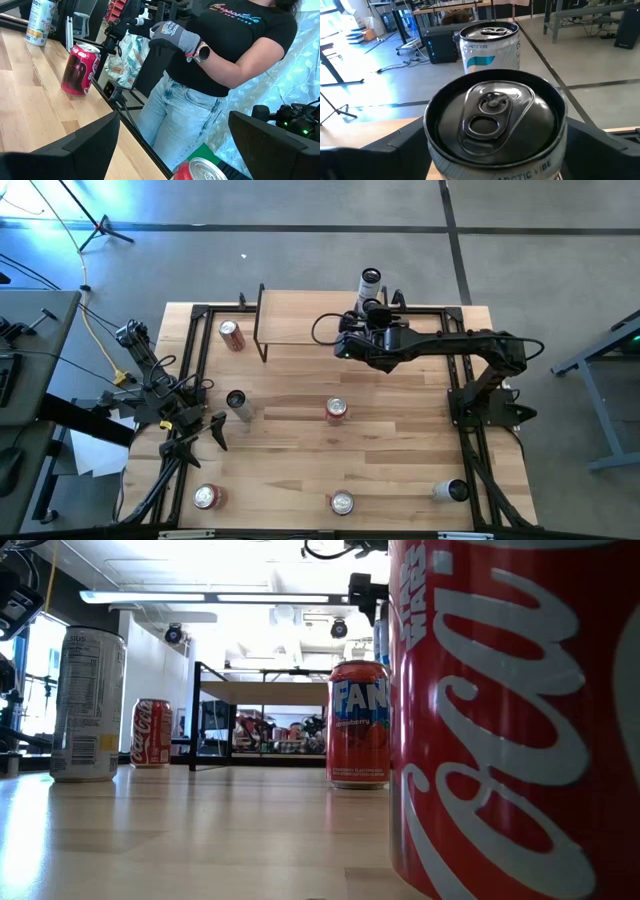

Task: Place canned beverage on shelf
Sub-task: Put the white blue soda can on the shelf aligned with the white blue soda can

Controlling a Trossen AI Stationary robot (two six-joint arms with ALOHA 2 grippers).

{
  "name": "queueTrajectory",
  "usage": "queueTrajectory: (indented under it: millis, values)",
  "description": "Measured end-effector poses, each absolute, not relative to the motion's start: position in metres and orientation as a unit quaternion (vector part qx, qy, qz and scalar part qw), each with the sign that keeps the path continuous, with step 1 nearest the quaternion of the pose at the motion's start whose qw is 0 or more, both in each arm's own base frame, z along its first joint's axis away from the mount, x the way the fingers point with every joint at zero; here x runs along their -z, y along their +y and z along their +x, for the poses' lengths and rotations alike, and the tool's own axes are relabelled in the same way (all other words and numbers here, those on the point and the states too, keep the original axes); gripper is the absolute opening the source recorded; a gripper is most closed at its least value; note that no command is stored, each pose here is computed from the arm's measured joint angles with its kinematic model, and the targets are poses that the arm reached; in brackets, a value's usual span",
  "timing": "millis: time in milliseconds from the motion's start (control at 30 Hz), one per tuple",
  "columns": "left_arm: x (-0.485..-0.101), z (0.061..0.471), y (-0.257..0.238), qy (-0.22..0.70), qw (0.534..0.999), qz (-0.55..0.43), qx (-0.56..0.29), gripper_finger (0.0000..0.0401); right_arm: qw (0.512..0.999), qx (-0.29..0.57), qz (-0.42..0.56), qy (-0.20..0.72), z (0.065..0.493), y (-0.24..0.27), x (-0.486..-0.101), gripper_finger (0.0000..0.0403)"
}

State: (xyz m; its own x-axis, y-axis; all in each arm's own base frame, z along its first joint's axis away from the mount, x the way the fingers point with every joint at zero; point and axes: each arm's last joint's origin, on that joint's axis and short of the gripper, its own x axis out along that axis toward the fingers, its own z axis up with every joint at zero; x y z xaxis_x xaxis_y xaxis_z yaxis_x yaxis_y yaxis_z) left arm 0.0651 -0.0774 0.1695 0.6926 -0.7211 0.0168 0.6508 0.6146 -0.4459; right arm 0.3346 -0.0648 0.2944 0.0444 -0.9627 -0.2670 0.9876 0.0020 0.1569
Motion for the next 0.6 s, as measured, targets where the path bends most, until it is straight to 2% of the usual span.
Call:
queueTrajectory:
  millis: [200, 600]
  values:
    - [-0.169, 0.065, -0.077, 0.082, 0.895, -0.214, 0.383, 0.0360, 0.706, 0.691, 0.150, 0.045, 0.333, -0.064, -0.294, 0.0396]
    - [-0.169, 0.065, -0.077, 0.082, 0.895, -0.214, 0.383, 0.0360, 0.707, 0.687, 0.160, 0.057, 0.325, -0.046, -0.289, 0.0400]
